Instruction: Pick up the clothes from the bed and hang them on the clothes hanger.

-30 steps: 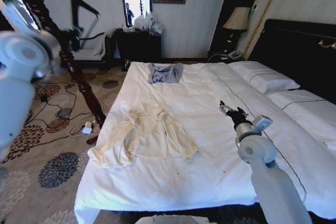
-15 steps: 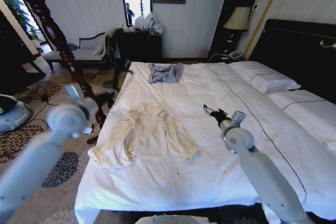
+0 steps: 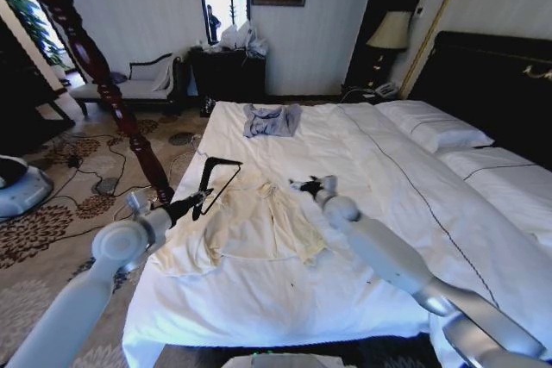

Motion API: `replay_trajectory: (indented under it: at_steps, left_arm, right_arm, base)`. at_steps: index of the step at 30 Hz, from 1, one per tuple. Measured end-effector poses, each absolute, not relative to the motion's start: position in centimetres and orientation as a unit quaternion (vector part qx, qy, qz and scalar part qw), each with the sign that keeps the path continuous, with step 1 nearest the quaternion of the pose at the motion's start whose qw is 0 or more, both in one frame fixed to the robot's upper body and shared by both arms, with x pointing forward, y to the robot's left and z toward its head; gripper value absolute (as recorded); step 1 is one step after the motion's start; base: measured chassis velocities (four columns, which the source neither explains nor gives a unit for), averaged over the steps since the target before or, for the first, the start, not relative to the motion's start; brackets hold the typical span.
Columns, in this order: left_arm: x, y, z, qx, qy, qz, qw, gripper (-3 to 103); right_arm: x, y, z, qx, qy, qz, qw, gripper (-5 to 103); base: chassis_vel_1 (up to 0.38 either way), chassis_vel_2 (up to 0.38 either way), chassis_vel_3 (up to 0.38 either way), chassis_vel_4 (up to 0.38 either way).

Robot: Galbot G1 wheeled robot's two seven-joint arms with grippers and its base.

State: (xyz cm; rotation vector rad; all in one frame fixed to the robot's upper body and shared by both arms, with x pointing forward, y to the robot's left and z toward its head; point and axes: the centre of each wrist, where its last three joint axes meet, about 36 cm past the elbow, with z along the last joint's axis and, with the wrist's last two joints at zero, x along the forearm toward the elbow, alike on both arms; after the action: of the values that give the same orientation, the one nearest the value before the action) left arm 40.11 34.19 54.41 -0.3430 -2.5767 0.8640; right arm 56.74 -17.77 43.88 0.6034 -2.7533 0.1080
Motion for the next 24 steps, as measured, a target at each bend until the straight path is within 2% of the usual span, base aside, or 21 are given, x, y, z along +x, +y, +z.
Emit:
replay_trajectory:
  at_steps: [3, 4, 7, 9, 13, 15, 16, 19, 20, 24]
  left_arm:
    - [39.8, 35.5, 55.1, -0.108, -0.923, 0.326, 0.173, 20]
    - [39.8, 35.5, 55.1, -0.108, -0.923, 0.326, 0.173, 20]
    - [39.4, 36.4, 56.0, -0.1, -0.926, 0.332, 0.151, 20]
    - [39.4, 36.5, 56.1, -0.099, -0.926, 0.333, 0.148, 20]
    - [38.9, 36.1, 56.1, -0.099, -0.927, 0.33, 0.147, 20]
    - [38.8, 36.0, 56.1, -0.1, -0.927, 0.33, 0.147, 20]
    - [38.6, 35.7, 55.9, -0.1, -0.927, 0.33, 0.147, 20]
    - [38.4, 35.3, 55.7, -0.098, -0.929, 0.325, 0.148, 20]
    - [38.4, 35.3, 55.7, -0.098, -0.929, 0.325, 0.148, 20]
    - [38.3, 35.0, 55.8, -0.101, -0.929, 0.323, 0.147, 20]
  right_arm:
    - [56.5, -13.6, 43.3, 0.237, -0.958, 0.051, 0.155, 100]
    - [56.5, -13.6, 43.3, 0.237, -0.958, 0.051, 0.155, 100]
    - [56.0, -9.6, 43.6, 0.252, -0.954, 0.101, 0.125, 100]
    - [55.9, -9.1, 43.7, 0.256, -0.953, 0.113, 0.119, 100]
    - [54.8, -5.4, 43.8, 0.286, -0.934, 0.193, 0.087, 100]
    - [54.7, -5.0, 43.6, 0.289, -0.932, 0.204, 0.084, 100]
    - [54.4, -4.2, 43.2, 0.292, -0.925, 0.231, 0.078, 101]
    - [54.0, -3.4, 42.2, 0.285, -0.904, 0.309, 0.078, 96]
    - [54.0, -3.4, 42.2, 0.285, -0.904, 0.309, 0.078, 96]
    - [54.7, -3.0, 41.9, 0.254, -0.893, 0.352, 0.118, 100]
  base:
    - [0.0, 0.0, 0.0, 0.0]
    - [0.0, 0.0, 0.0, 0.0]
    - [0.0, 0.0, 0.0, 0.0]
    - [0.0, 0.0, 0.0, 0.0]
    - [0.0, 0.0, 0.0, 0.0]
    - [0.0, 0.0, 0.0, 0.0]
    - [0.0, 0.0, 0.0, 0.0]
    - [0.0, 0.0, 0.0, 0.0]
    - [0.0, 0.0, 0.0, 0.0]
    - [0.0, 0.0, 0.0, 0.0]
